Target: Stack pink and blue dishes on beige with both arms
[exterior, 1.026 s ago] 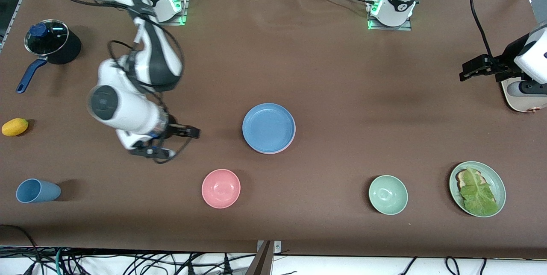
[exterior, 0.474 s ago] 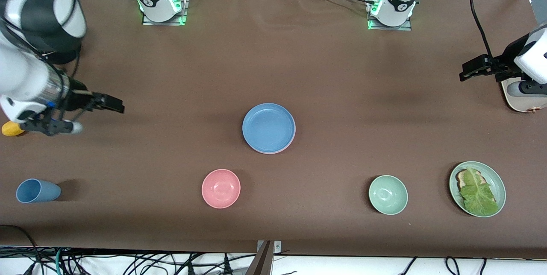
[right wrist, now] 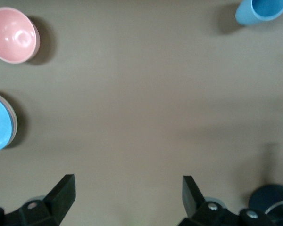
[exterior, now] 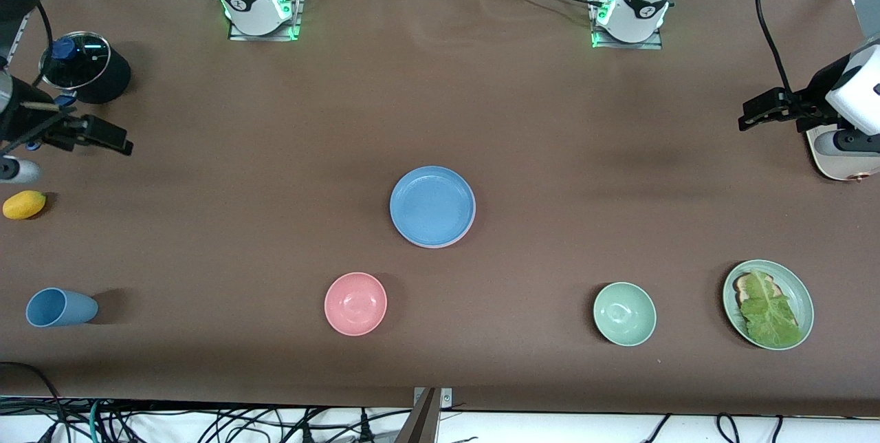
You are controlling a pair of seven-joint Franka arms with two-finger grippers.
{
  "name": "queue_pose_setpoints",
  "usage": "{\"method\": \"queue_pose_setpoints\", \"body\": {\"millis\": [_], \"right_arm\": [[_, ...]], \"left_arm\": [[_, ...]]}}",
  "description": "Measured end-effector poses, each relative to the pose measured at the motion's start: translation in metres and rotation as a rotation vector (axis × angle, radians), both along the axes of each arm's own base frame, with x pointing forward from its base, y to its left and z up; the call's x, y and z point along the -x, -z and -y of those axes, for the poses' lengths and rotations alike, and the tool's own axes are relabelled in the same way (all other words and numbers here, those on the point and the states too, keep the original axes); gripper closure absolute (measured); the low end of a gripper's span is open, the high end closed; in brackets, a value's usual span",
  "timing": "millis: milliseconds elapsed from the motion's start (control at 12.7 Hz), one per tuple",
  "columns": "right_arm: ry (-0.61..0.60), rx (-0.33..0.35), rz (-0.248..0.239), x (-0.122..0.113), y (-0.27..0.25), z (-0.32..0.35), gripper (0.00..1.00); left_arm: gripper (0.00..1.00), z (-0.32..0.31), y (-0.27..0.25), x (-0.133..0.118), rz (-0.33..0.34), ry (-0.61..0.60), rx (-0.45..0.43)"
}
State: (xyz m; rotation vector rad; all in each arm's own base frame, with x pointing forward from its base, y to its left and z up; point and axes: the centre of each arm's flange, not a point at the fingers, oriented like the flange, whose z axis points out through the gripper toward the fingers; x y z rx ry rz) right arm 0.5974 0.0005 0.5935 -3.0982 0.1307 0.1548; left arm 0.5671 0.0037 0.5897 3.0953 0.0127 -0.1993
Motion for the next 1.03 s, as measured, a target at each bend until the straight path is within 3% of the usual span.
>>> {"method": "queue_pose_setpoints", "body": {"millis": [395, 1026], "right_arm": [[-0.003, -0.002, 0.062, 0.035, 0.015, 0.0, 0.0], [-0.021, 0.026, 0.056, 0.033, 0.013, -0.004, 0.0]], "left_arm": [[0.0, 0.0, 0.0, 0.0, 0.0, 0.001, 0.0], [0.0, -0.003, 0.0, 0.0, 0.001, 0.008, 0.002]]}}
